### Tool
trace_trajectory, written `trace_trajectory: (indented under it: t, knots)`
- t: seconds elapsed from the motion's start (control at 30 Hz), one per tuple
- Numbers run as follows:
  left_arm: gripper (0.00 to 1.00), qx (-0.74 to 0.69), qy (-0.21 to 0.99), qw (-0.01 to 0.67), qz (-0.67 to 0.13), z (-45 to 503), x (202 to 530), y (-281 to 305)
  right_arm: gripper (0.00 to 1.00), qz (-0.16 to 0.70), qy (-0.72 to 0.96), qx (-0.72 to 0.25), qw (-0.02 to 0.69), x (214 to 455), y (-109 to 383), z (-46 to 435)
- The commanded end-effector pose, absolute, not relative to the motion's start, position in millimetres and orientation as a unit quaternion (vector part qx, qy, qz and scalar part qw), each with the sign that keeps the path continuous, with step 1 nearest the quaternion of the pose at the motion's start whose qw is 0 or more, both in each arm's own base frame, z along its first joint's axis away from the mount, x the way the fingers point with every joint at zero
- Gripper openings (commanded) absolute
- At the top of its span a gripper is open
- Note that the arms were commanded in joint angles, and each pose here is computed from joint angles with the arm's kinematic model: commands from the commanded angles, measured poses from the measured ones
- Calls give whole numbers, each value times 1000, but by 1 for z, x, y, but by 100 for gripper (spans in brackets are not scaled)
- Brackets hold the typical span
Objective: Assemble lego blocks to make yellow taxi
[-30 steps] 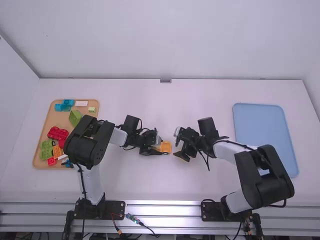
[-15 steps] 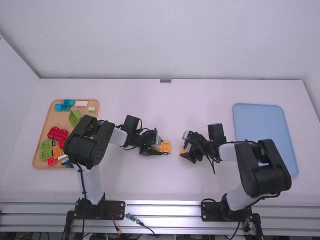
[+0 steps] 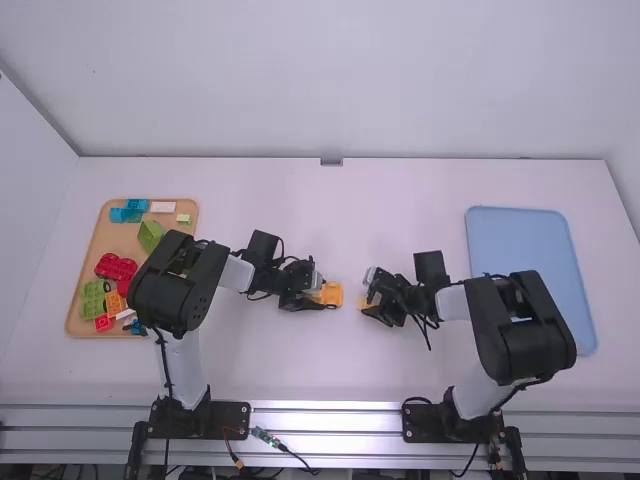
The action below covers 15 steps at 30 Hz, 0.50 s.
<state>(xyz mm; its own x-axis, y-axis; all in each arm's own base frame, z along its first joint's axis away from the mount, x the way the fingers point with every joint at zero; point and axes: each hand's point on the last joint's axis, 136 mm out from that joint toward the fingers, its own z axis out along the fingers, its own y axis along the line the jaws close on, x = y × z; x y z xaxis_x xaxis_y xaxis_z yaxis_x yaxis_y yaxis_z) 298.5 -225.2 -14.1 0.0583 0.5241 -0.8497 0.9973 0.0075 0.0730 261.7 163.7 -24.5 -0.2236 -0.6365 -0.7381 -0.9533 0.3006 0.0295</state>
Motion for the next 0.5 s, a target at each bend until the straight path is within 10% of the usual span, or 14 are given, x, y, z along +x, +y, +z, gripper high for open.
trace_trajectory:
  t: [0.0,0.23,0.47]
  knots:
    - [41,625,626,348,-310,-26,295,-221,59,258,742,-536,309,255,164,-29]
    - [41,626,625,348,-311,-26,295,-221,28,257,744,-535,308,255,164,-29]
    - [41,625,625,348,-311,-26,295,-221,22,260,739,-536,314,258,166,-26]
